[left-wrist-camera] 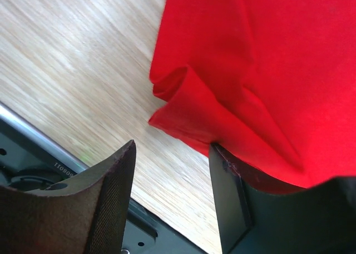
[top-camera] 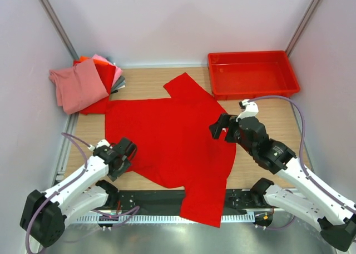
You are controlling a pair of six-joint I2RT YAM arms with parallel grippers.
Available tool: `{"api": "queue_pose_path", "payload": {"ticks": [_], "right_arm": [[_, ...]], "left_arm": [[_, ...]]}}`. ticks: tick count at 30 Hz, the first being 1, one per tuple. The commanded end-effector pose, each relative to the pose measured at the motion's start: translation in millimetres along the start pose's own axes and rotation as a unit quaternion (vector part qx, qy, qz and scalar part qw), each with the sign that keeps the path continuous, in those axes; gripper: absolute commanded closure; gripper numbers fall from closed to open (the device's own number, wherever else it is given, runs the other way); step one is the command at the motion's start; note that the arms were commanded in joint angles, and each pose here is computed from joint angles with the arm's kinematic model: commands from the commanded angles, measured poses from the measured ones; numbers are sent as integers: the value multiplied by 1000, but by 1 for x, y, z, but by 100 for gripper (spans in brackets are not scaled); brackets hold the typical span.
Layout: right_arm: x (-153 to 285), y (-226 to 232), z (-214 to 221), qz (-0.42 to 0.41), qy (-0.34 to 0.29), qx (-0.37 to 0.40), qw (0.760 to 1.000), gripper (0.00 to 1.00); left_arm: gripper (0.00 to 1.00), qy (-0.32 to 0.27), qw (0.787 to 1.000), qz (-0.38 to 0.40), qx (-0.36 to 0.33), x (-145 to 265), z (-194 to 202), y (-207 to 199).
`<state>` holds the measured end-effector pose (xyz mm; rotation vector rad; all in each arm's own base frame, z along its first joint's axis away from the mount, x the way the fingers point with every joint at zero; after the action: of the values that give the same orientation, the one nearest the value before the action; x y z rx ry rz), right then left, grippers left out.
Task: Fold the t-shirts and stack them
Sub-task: Fold the tshirt
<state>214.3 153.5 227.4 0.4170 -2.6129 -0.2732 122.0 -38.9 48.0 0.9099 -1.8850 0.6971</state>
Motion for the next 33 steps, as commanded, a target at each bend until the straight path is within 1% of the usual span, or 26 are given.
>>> {"api": "queue_pose_path", "payload": {"ticks": [1, 2, 4, 8, 14, 15, 16, 17, 18, 19, 20, 24, 25, 27, 28, 31, 33], "right_arm": [[4, 0, -6, -4, -14, 6, 1000, 0], [3, 1, -5, -5, -13, 4, 1000, 0], [2, 1, -3, -5, -9, 3, 1000, 0], [0, 0, -1, 0, -7, 4, 1000, 0], [-1, -3, 2, 7, -2, 7, 1000, 0], [-1, -4, 3, 8, -1, 9, 1000, 0], [0, -5, 3, 10, -1, 10, 1000, 0], [-1, -5, 3, 12, 0, 12, 1000, 0], [0, -6, 2, 14, -1, 13, 1000, 0], [1, -8, 3, 18, 2, 16, 1000, 0], [1, -8, 3, 20, 3, 19, 1000, 0], [3, -12, 1, 29, 2, 25, 999, 0], [3, -12, 1, 31, 3, 27, 999, 0], [3, -14, 1, 36, 3, 31, 999, 0], [3, -15, 0, 39, 1, 33, 999, 0], [1, -18, 3, 48, 5, 37, 998, 0], [1, -20, 4, 51, 8, 39, 998, 0]], "left_arm": [[44, -30, 999, -8, 9, -7, -9, -6], [43, -30, 999, -9, 6, -7, -10, -7], [44, -30, 1000, -7, 5, -9, -9, -11], [59, -31, 999, -10, -4, -14, -9, -14], [65, -47, 999, -14, -20, -17, -14, -21], [64, -43, 999, 0, -28, -18, -13, -28], [58, -25, 999, 6, -32, -16, -8, -33], [45, -15, 999, 7, -34, -15, -5, -34], [38, -5, 999, 20, -30, -17, -1, -40], [26, 8, 999, 25, -31, -18, 5, -44], [25, 7, 999, 17, -35, -17, 6, -40], [33, 12, 999, 23, -29, -14, 8, -39], [39, 13, 999, 25, -25, -14, 9, -39], [45, 7, 999, 32, -24, -14, 8, -42], [50, 4, 999, 32, -26, -15, 7, -43], [60, -2, 999, 21, -44, -20, 6, -45], [64, -6, 999, 16, -52, -23, 6, -46]]}}
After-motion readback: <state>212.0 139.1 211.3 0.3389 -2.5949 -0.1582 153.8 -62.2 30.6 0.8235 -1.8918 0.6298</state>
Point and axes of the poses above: each gripper's point midway between its finger pads, its own x axis back along the fingers, its own y axis along the line the jaws close on, z = x × y, the point moved 2 cm from there along x, back along the fingers, and after that the axes turned 9 degrees about x, right-handed, at the moved point
